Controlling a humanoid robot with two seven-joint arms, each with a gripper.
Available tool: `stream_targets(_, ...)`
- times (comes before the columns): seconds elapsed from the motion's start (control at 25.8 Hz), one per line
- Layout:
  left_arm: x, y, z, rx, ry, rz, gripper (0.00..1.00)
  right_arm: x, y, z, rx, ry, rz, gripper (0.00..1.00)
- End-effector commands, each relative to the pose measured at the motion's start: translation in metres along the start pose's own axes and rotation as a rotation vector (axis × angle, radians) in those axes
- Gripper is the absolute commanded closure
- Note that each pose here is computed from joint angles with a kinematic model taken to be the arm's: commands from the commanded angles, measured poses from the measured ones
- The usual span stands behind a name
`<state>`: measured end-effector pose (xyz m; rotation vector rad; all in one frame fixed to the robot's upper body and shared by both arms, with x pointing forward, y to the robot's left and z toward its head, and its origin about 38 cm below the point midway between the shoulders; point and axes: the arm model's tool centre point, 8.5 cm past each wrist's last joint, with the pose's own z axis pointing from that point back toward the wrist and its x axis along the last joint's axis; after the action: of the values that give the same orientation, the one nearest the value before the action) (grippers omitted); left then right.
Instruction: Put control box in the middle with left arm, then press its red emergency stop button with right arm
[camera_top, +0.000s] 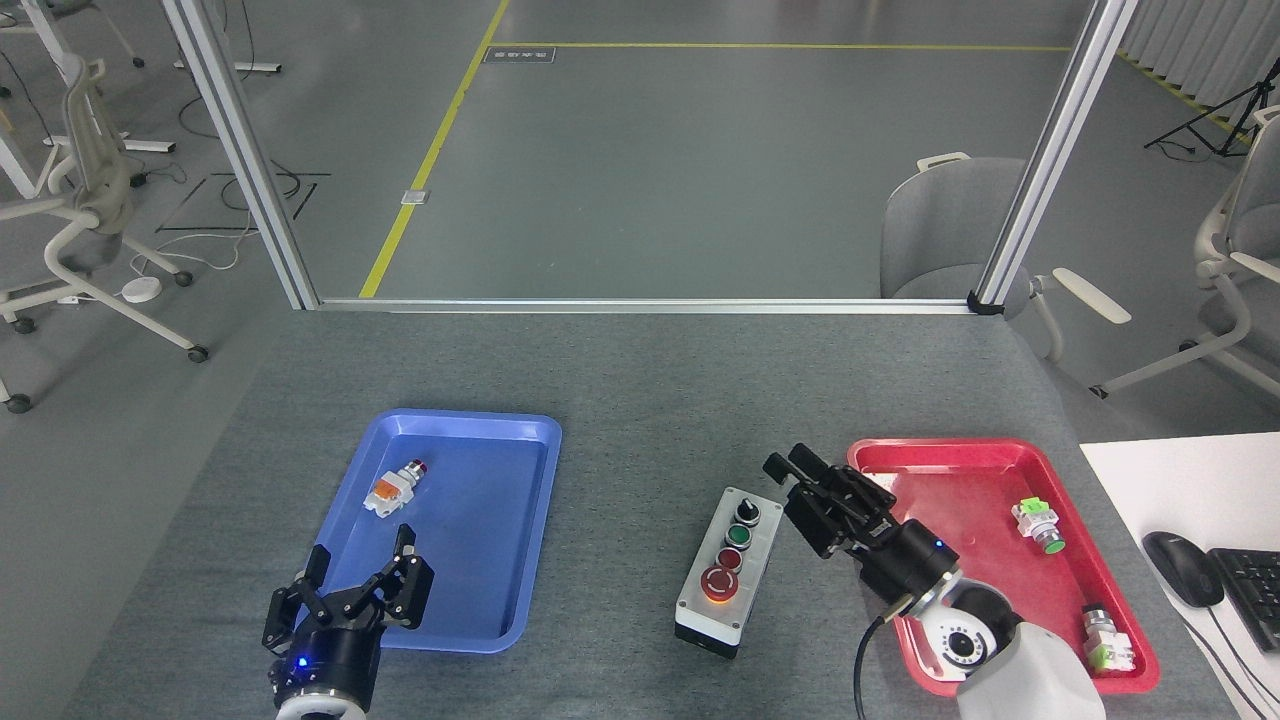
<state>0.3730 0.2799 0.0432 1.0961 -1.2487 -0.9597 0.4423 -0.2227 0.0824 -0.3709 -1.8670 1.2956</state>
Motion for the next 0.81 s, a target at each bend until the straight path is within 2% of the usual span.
stream_targets(0.0, 0.001, 0.001, 0.000, 0.006, -0.003, 0.007, 0.01, -0.021, -0.029, 0.019, -0.052, 0.055, 0.034, 0.01)
stream_targets(0.12, 0.000, 0.000, 0.000, 0.005, -0.001, 0.007, 0.01, -0.037, -0.045, 0.032, -0.088, 0.140, 0.056, 0.01)
stream_targets(0.23, 0.006, 0.001, 0.001, 0.012, -0.004, 0.031, 0.01, -0.054, -0.049, 0.038, -0.112, 0.298, 0.062, 0.01)
stream_targets(0.27, 0.009, 0.000, 0.001, 0.013, -0.005, 0.039, 0.01, -0.060, -0.050, 0.039, -0.111, 0.359, 0.084, 0.01)
stream_targets(0.31, 0.012, 0.001, -0.001, 0.011, -0.011, 0.040, 0.01, -0.065, -0.049, 0.041, -0.095, 0.418, 0.132, 0.01)
stream_targets(0.39, 0.023, -0.002, -0.001, 0.000, -0.040, 0.033, 0.01, -0.070, -0.048, 0.045, -0.074, 0.494, 0.263, 0.01)
stream_targets(0.43, 0.029, -0.005, 0.000, -0.008, -0.057, 0.024, 0.01, -0.072, -0.047, 0.048, -0.069, 0.520, 0.310, 0.01)
stream_targets(0.47, 0.030, -0.006, 0.000, -0.015, -0.067, 0.014, 0.01, -0.075, -0.046, 0.051, -0.062, 0.550, 0.337, 0.01)
stream_targets(0.66, 0.024, -0.007, 0.002, -0.018, -0.061, -0.005, 0.01, -0.069, -0.033, 0.070, -0.057, 0.583, 0.354, 0.01)
stream_targets(0.78, 0.022, -0.007, 0.002, -0.020, -0.058, -0.009, 0.01, -0.064, -0.028, 0.095, -0.081, 0.605, 0.358, 0.01)
